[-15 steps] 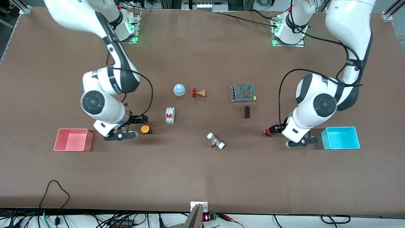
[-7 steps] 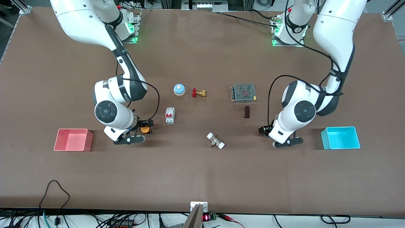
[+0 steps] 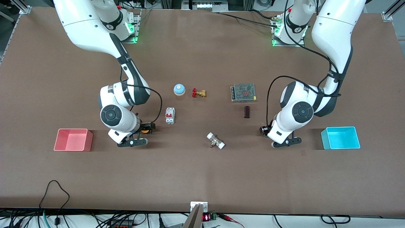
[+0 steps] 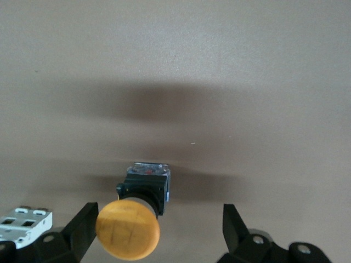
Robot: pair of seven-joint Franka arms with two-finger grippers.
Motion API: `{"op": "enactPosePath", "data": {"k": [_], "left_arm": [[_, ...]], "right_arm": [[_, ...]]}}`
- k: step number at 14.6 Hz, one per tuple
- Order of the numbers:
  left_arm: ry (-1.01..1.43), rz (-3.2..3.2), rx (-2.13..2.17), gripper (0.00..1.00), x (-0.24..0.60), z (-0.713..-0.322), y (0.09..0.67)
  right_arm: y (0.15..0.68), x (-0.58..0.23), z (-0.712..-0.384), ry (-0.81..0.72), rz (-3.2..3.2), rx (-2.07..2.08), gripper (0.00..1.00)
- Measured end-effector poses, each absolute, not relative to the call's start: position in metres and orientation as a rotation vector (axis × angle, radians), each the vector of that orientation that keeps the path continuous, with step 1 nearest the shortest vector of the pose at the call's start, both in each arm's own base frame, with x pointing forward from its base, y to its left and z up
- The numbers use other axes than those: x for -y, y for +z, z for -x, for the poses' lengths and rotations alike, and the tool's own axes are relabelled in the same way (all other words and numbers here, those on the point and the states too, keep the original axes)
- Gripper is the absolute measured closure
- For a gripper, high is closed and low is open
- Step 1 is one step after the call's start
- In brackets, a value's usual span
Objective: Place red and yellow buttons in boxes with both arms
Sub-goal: 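Lower both grippers and close them on the yellow and red buttons, then carry the yellow button to the pink box while the left gripper carries red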
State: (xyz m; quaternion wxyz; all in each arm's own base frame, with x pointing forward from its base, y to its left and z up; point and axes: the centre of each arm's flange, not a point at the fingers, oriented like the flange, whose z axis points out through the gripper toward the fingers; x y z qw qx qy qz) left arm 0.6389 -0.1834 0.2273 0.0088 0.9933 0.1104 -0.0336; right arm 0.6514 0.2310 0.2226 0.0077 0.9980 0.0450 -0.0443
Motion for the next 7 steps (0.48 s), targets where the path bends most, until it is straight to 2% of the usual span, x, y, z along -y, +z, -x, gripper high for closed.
{"op": "enactPosePath", "data": {"k": [2,4,6,7], "left_arm": [[-0.101,-3.102,-0.348,0.53,0.1824,-0.64,0.2282],[-0.096,-3.101,-0.355,0.58,0.1802,-0.6416,0.2295],[-0.085,-3.099,-0.364,0.58,0.1769,-0.6446,0.232],[-0.077,-3.099,-0.369,0.58,0.1746,-0.6468,0.2341]], "right_arm": [[0.2242,-0.2316,-0.6524,-0.133,-3.122,-0.12,0.0],[0.2243,-0.2327,-0.6521,-0.133,-3.123,-0.119,0.0],[0.2243,-0.2346,-0.6514,-0.134,-3.124,-0.121,0.04],[0.2242,-0.2369,-0.6506,-0.134,-3.124,-0.123,0.12]]}}
